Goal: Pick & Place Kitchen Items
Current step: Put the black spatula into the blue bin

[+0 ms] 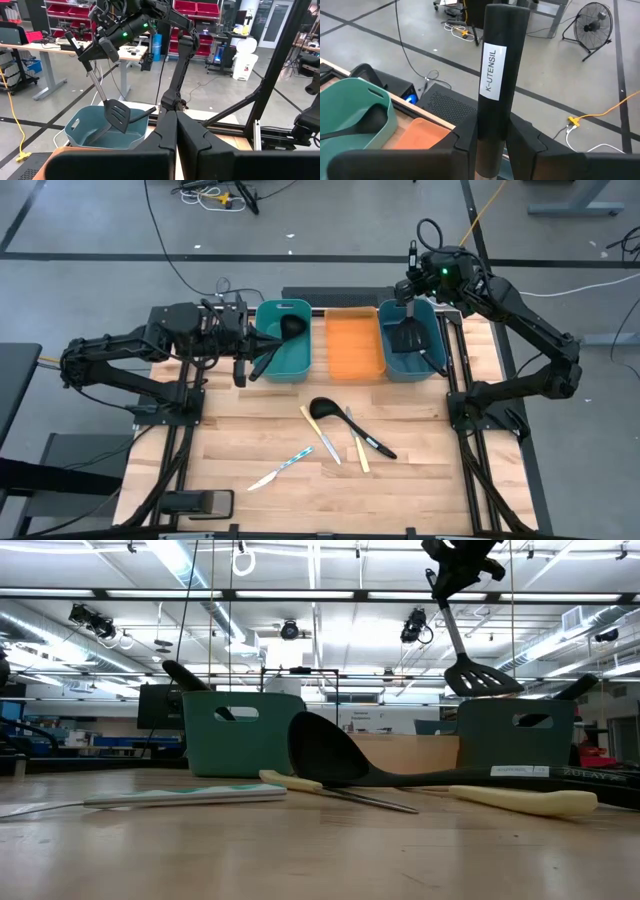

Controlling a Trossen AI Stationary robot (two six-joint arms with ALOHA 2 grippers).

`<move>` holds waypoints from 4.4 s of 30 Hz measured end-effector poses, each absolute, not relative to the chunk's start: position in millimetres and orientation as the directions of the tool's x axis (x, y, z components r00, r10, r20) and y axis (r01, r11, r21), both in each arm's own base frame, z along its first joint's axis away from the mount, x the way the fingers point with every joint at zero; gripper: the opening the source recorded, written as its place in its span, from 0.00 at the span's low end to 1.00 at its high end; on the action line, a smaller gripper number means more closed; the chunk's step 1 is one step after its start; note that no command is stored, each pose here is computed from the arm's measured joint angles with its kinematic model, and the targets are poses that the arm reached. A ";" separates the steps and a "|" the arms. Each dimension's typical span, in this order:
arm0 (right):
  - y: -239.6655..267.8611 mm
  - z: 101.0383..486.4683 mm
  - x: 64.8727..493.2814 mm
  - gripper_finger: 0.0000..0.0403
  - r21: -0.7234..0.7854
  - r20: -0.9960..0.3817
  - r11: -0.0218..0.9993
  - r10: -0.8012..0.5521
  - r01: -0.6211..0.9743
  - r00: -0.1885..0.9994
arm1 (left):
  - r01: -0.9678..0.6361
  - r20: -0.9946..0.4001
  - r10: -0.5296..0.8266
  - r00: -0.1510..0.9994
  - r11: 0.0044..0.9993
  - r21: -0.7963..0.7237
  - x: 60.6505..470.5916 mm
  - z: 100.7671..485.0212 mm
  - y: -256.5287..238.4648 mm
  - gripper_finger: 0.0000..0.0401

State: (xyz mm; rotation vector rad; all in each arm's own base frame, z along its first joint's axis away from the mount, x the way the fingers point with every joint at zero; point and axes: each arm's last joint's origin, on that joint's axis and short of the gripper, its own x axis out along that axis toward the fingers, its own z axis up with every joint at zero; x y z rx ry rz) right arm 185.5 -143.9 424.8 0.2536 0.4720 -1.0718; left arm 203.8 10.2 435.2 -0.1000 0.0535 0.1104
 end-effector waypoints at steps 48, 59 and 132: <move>-176.9 364.6 182.8 0.20 -0.016 -0.502 0.405 -0.794 0.914 0.343 | -0.117 -0.025 0.114 0.993 0.984 -0.133 191.8 441.3 9.8 0.01; -176.6 363.9 179.6 0.20 -0.021 -0.520 0.416 -0.781 0.909 0.345 | -0.120 -0.026 0.118 0.993 0.984 -0.130 191.9 441.2 9.9 0.01; -210.4 351.1 90.5 0.20 0.260 -0.298 0.840 -0.399 0.476 0.867 | -0.136 -0.023 0.134 0.991 0.976 -0.169 192.1 441.5 10.5 0.02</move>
